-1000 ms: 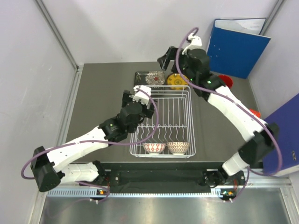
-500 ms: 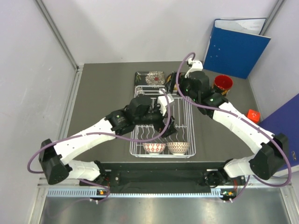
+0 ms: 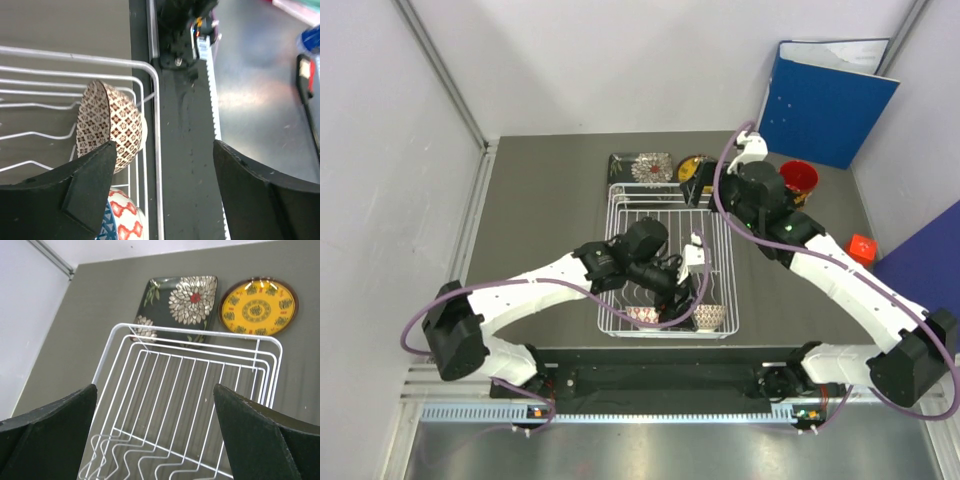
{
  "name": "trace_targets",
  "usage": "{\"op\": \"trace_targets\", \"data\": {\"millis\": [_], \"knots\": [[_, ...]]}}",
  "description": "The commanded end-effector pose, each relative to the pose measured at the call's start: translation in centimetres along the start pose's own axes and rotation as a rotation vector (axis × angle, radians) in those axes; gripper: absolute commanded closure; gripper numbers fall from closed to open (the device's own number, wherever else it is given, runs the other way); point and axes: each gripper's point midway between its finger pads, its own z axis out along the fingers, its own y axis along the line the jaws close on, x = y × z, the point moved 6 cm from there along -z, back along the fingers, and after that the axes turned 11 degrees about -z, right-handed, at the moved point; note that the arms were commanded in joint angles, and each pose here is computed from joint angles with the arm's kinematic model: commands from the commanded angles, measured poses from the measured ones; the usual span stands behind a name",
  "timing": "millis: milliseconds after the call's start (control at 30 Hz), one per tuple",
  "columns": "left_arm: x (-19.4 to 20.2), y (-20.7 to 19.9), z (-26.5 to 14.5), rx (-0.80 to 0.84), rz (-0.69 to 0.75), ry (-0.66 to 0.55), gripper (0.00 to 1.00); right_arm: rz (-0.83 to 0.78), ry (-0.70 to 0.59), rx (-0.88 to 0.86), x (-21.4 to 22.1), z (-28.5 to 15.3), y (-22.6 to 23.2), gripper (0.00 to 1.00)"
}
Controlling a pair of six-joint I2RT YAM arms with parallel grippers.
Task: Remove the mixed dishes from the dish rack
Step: Pick up the bowl from the dish rack.
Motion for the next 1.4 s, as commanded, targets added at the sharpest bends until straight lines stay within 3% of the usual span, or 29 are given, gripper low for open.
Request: {"op": "trace_targets", "data": {"millis": [0,433,567,600,900,1367], "knots": [[1.4,1.8,1.6,-0.005,0.066,0.045,0.20,0.013,-0.009,-0.030,0.2,-0.1,0.6,0.00],[0.5,4.2,3.5,-0.030,0.106,-0.004,0.23,0.000,0.033,-0.050,2.3,0.2,1.0,0.00],[1.2,4.6,4.2,-0.004,0.079,0.041,0.29,0.000,0.043,-0.046,2.8,0.4,0.9,0.01],[1.6,4.9,4.5,0.001,0.065,0.059,0.35,0.001,0.045,-0.049,2.9,0.5,0.9,0.01],[3.1,5.4,5.2,0.022,0.026,0.093,0.42,-0.001,0.050,-0.041,2.9,0.7,0.8,0.01],[2.8,5.1,5.2,0.046,0.025,0.112,0.88,-0.006,0.059,-0.035,3.4,0.6,0.6,0.01]]}}
